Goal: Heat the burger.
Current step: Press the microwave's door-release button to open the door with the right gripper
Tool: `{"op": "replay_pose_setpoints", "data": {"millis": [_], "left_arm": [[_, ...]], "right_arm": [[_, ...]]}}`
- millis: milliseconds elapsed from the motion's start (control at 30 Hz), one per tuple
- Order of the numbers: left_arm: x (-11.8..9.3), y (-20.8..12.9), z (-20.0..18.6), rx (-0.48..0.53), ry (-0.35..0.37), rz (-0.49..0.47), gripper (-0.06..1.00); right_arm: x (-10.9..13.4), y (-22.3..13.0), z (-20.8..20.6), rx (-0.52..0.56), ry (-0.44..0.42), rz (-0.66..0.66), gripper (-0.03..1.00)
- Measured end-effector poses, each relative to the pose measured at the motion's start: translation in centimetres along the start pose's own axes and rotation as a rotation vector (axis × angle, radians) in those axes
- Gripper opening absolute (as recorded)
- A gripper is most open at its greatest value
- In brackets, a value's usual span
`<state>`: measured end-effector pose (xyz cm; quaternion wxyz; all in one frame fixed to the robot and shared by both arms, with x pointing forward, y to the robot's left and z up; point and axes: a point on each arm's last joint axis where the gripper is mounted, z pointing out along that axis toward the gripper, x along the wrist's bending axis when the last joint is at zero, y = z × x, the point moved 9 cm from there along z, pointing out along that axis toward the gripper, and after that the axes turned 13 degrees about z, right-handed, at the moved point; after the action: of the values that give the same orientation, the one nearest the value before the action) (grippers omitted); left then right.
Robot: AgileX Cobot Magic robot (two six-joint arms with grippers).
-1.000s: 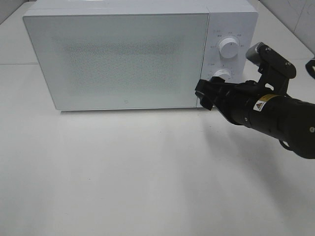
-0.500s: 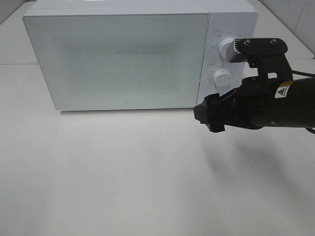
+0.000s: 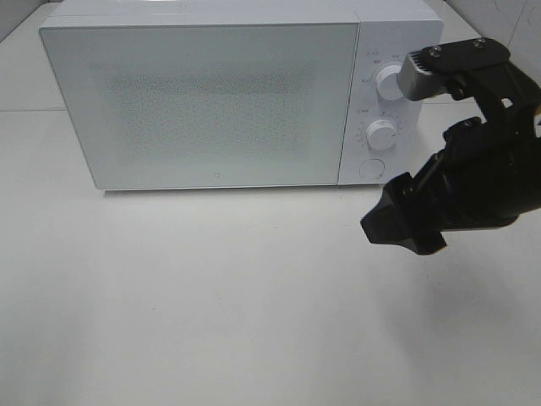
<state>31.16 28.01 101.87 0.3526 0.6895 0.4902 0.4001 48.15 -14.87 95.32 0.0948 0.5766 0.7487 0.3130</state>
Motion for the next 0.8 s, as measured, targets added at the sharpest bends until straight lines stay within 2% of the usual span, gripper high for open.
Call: {"op": "replay_pose_setpoints", "data": {"millis": [67,367,433,567,800], "left_arm": [[0.0,0.0,0.0,0.0,0.0,0.0,0.99],[0.0,0.0,0.0,0.0,0.0,0.0,0.99],[0.0,0.0,0.0,0.0,0.0,0.0,0.99],[0.0,0.0,0.0,0.0,0.0,0.0,0.99],[0.0,0.0,0.0,0.0,0.0,0.0,0.99]], "right_arm": [[-0.1,-1.2,-1.9,0.046,-0.009,-0.014,0.76],[-0.6,-2.6,-5.5,0.055,-0.028,-0.047,0.76],[-0.8,-3.3,-7.6,0.032,-0.03,-0.045,0.76],[-0.9,-3.6,-9.3,0.001,-0.029,-0.051,0.76],[-1.5,-4.6,-12.4,-0.134,-0.026,-0.05,0.76]]}}
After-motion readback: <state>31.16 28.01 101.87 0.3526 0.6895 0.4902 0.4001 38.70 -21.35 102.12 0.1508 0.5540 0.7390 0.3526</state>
